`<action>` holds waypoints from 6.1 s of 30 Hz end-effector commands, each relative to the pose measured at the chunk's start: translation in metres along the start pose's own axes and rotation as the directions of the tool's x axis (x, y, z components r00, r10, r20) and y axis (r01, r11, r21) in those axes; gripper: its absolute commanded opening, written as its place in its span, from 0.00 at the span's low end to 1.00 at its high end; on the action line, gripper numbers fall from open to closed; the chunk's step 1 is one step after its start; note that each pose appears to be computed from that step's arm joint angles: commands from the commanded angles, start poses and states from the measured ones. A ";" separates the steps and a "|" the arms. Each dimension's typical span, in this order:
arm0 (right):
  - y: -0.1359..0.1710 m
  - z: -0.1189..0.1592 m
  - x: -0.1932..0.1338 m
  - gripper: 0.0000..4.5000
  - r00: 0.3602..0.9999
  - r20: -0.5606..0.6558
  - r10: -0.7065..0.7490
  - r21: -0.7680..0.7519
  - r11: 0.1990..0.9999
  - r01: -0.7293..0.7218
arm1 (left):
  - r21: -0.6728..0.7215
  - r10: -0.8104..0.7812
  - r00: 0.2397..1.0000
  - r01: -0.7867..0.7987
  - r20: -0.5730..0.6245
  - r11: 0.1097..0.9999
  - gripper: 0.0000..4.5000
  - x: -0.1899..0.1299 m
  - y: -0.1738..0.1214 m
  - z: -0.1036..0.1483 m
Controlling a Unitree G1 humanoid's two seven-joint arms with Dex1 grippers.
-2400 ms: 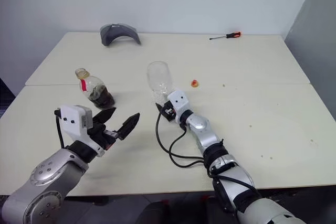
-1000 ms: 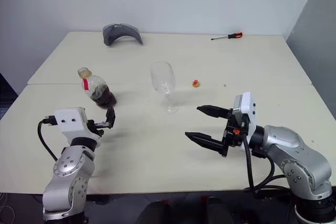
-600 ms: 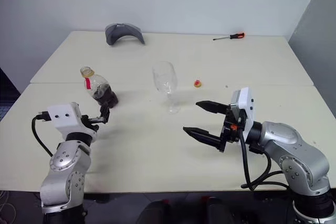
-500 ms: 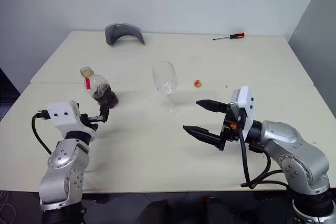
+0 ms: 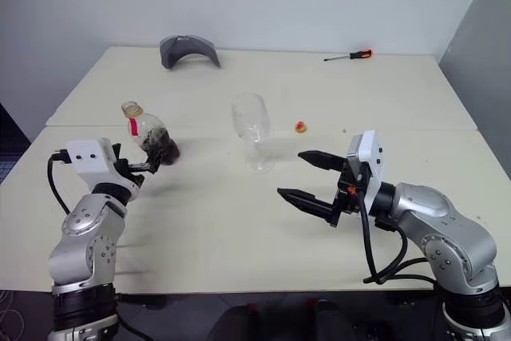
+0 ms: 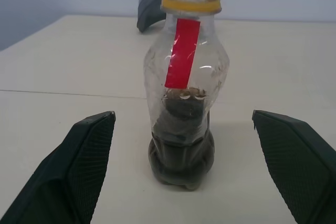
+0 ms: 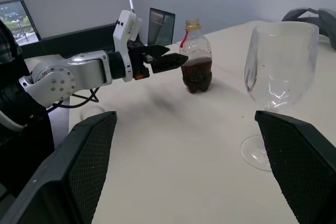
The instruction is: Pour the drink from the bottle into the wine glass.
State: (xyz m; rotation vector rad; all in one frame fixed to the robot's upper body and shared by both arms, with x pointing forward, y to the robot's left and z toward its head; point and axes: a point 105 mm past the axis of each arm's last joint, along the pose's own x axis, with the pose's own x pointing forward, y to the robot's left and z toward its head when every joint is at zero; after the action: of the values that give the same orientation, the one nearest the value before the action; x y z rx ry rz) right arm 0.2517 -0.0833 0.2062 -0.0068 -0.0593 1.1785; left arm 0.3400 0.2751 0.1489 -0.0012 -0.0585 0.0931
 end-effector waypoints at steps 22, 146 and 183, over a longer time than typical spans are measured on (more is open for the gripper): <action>0.003 0.013 0.000 1.00 1.000 0.027 -0.012 -0.048 0.999 0.013 | 0.100 -0.169 0.985 0.171 -0.024 0.980 1.00 0.056 0.010 -0.001; -0.057 0.067 0.028 1.00 0.974 0.133 -0.181 -0.226 0.952 0.208 | 0.791 -0.768 0.637 0.500 -0.060 0.353 0.25 0.088 -0.128 0.136; -0.053 0.070 0.040 1.00 0.971 0.172 -0.166 -0.223 0.954 0.203 | 0.935 -0.724 0.658 0.351 -0.206 0.052 0.25 0.091 -0.136 0.151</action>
State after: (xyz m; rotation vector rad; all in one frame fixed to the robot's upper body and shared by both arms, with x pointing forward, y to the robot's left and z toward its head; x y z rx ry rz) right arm 0.3159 -0.0665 0.2668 -0.1114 -0.2693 0.9830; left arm 0.4371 0.1489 0.2774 1.2689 -0.2618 -0.7824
